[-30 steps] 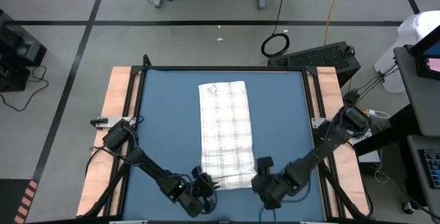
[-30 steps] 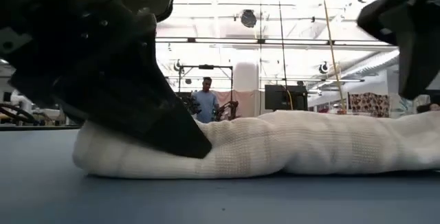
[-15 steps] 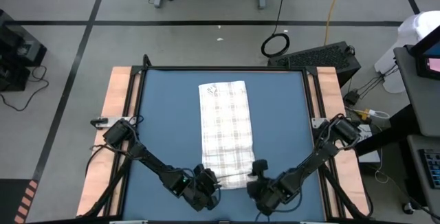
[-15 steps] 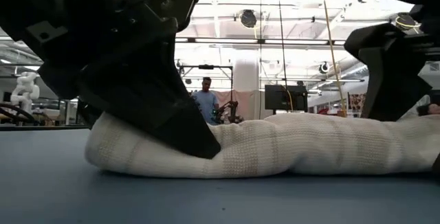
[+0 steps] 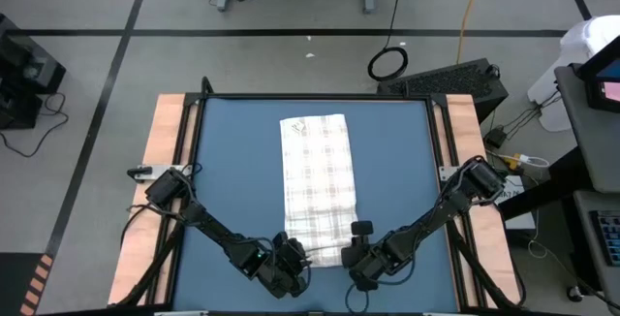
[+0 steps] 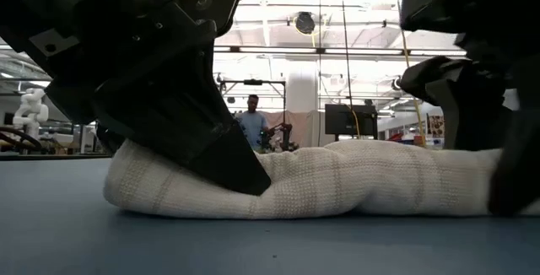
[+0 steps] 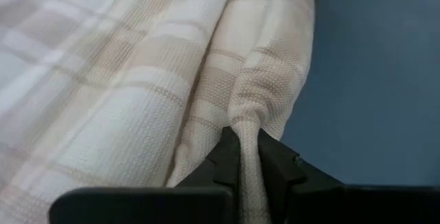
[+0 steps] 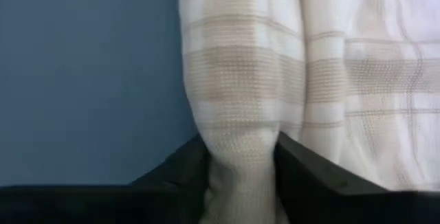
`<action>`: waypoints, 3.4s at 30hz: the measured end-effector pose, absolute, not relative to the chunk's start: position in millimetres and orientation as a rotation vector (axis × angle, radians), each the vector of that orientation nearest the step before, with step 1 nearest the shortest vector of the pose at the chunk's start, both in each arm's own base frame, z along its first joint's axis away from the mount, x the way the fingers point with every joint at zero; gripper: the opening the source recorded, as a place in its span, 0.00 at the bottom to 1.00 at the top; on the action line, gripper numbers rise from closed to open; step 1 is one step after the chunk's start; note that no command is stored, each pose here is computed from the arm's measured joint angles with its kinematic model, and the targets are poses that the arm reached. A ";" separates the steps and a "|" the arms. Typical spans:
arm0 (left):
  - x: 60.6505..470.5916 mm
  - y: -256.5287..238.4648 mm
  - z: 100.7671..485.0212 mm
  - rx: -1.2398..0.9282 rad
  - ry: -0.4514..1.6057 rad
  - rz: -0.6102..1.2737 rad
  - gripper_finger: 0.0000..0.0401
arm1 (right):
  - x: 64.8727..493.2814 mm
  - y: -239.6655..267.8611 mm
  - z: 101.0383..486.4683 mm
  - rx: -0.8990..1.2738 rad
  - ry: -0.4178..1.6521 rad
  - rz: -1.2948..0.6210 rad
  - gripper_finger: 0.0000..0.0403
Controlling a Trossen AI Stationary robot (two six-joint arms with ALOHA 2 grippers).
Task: Roll towel into tight, uniform cylinder
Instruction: Roll the white towel
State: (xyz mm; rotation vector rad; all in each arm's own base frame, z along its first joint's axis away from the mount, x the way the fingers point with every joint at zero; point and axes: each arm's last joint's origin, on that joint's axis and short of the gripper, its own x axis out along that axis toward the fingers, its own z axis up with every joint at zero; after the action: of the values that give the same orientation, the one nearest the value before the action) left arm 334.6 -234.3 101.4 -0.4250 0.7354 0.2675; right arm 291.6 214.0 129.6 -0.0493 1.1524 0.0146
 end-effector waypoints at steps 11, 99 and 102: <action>323.2 -228.8 157.3 -0.295 0.662 0.226 0.46 | 306.9 191.5 137.2 0.172 1.279 0.174 0.04; 308.7 -279.7 102.3 0.372 0.568 0.203 0.67 | 342.0 96.2 148.6 0.502 1.357 0.406 0.09; 310.6 -276.2 94.3 0.360 0.585 0.225 0.66 | 341.8 96.1 148.7 0.503 1.359 0.405 0.09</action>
State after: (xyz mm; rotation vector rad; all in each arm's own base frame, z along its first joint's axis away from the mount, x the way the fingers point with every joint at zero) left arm 310.6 -276.2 94.3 0.3598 0.5846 0.2253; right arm 341.8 96.1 148.7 0.5025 1.3589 0.4052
